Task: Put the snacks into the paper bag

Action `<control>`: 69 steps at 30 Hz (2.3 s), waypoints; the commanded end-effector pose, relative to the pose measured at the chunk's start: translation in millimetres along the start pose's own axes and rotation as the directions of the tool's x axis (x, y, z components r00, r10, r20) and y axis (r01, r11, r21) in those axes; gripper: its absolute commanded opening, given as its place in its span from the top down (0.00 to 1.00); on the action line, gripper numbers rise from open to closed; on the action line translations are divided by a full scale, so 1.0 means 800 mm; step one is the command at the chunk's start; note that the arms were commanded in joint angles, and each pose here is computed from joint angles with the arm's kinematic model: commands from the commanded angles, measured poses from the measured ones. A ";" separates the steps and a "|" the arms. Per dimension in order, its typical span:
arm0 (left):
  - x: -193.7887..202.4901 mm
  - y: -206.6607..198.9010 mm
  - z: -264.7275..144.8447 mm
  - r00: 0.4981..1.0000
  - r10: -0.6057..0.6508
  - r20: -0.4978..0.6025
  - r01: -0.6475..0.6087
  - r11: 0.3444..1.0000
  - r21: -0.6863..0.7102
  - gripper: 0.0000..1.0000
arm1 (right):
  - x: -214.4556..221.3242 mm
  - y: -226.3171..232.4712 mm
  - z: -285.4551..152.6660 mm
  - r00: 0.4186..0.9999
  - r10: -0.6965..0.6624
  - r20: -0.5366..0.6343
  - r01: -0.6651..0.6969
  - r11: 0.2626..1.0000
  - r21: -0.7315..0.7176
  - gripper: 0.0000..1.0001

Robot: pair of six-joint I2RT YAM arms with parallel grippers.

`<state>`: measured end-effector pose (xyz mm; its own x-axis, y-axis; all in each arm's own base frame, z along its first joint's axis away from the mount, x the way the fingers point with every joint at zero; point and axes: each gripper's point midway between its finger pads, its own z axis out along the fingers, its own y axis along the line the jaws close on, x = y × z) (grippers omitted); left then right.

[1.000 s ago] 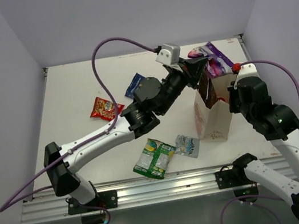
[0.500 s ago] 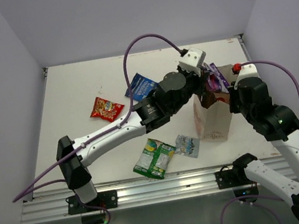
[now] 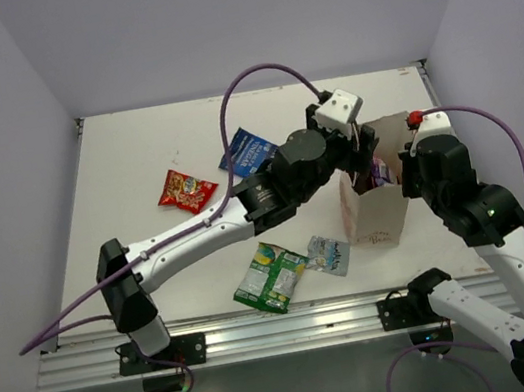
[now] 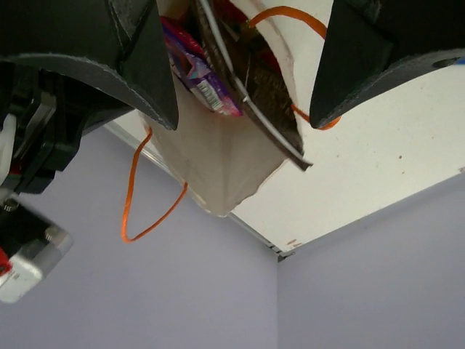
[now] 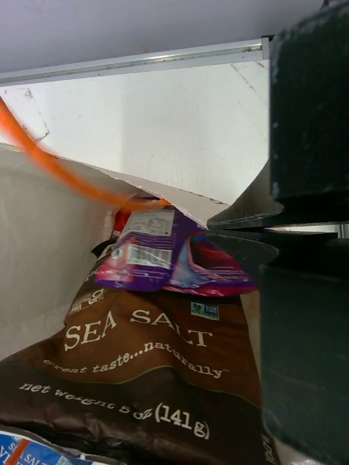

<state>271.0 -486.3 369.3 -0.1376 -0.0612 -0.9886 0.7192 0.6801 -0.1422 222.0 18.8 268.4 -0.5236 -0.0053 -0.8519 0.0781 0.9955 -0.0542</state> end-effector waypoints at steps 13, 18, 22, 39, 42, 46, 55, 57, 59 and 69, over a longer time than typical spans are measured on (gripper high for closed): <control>0.106 0.382 -0.049 0.968 -0.248 0.025 0.215 0.781 -0.587 0.00 | -0.003 0.008 0.005 1.000 -0.005 0.012 0.005 1.000 -0.028 1.00; 0.175 0.456 -0.028 0.950 -0.312 -0.015 0.234 0.744 -0.626 0.00 | -0.002 0.008 0.007 1.000 -0.008 0.008 0.008 1.000 -0.026 1.00; 0.191 0.487 -0.009 0.953 -0.298 -0.056 0.188 0.726 -0.662 0.00 | 0.000 0.010 0.009 1.000 -0.011 0.002 0.011 0.999 -0.031 1.00; 0.336 0.508 -0.003 0.876 -0.374 -0.303 0.067 0.718 -0.693 0.00 | 0.005 0.014 0.020 0.999 -0.028 -0.025 0.027 0.999 -0.026 1.00; 0.346 0.502 -0.006 0.866 -0.386 -0.316 0.075 0.728 -0.682 0.00 | 0.005 0.014 0.020 0.999 -0.028 -0.026 0.027 0.999 -0.028 1.00; 0.364 0.496 -0.007 0.848 -0.395 -0.354 0.066 0.741 -0.668 0.10 | 0.004 0.015 0.020 0.999 -0.028 -0.026 0.027 0.999 -0.028 1.00; 0.374 0.487 -0.012 0.841 -0.392 -0.373 0.055 0.748 -0.662 1.00 | 0.005 0.015 0.021 0.999 -0.028 -0.027 0.027 0.999 -0.029 1.00; 0.367 0.483 -0.011 0.845 -0.385 -0.372 0.054 0.753 -0.656 1.00 | 0.005 0.016 0.021 0.999 -0.029 -0.027 0.028 0.999 -0.030 1.00; 0.360 0.478 -0.014 0.849 -0.384 -0.364 0.061 0.755 -0.653 1.00 | 0.005 0.015 0.021 0.999 -0.026 -0.024 0.025 0.999 -0.029 1.00; 0.121 0.373 0.004 0.939 -0.337 -0.064 0.281 0.863 -0.419 1.00 | 0.006 0.015 0.021 0.999 -0.025 -0.022 0.025 0.999 -0.031 1.00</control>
<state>481.2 -257.3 101.9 -0.5843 -0.1051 -0.8047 0.1558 0.9586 -0.2383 232.3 26.6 254.2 -0.5544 -0.0192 -0.8320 0.0548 0.9967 -0.0595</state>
